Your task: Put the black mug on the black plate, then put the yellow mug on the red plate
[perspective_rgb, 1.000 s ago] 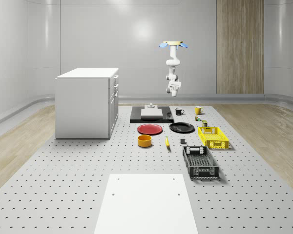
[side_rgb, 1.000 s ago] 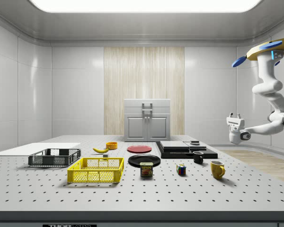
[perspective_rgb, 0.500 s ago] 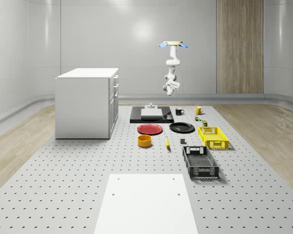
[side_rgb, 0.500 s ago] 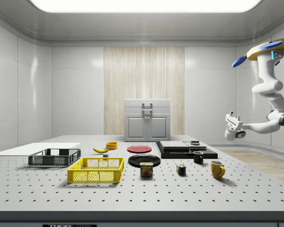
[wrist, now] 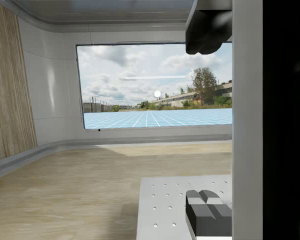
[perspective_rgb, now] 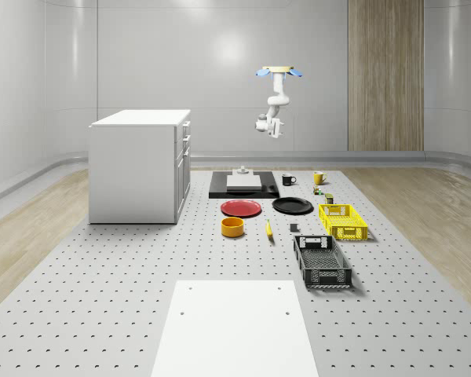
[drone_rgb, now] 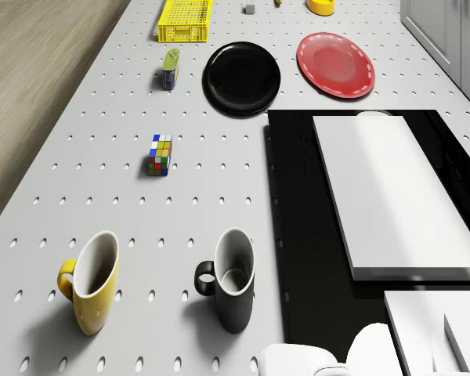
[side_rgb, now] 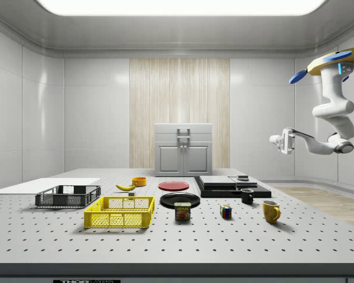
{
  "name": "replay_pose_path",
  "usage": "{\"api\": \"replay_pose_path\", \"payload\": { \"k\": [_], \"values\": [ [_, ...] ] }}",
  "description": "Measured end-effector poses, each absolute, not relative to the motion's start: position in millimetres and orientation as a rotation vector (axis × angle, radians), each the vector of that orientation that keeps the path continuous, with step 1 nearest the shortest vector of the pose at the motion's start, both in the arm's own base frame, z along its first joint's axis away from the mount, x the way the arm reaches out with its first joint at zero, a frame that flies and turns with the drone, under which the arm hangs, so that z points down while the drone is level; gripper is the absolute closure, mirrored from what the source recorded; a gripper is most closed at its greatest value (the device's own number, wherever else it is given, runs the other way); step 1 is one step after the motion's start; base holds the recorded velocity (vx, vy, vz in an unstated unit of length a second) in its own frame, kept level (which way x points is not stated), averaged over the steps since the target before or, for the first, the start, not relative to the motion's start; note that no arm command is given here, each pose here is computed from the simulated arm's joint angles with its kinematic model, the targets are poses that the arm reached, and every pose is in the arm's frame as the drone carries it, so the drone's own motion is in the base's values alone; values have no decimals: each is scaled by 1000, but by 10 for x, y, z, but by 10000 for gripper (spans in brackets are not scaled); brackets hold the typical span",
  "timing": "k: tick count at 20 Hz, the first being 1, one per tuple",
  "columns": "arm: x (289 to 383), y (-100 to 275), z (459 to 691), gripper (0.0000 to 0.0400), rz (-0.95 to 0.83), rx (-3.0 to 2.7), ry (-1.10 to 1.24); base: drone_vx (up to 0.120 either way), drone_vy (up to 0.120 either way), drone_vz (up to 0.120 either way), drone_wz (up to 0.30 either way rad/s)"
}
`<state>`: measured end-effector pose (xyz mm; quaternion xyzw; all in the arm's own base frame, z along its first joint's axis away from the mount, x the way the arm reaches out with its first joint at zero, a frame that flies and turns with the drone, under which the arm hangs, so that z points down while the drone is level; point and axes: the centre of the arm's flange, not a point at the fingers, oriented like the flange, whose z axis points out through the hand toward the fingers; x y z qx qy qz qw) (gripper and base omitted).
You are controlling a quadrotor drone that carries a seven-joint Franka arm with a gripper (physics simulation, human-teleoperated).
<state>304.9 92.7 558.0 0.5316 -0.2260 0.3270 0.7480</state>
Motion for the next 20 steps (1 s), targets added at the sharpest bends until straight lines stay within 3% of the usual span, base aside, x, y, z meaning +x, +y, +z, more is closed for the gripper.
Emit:
{"api": "replay_pose_path", "payload": {
  "k": [3,6,14,20],
  "values": [
    [3062,693,5212,0,764,741,-321,27,0,0,0],
    [3068,446,5030,0,781,446,-198,120,0,-80,0],
    [3069,109,4919,0,786,106,-50,120,0,-120,0],
    [3068,35,4910,0,785,36,-19,120,-53,-120,0]
  ]
}}
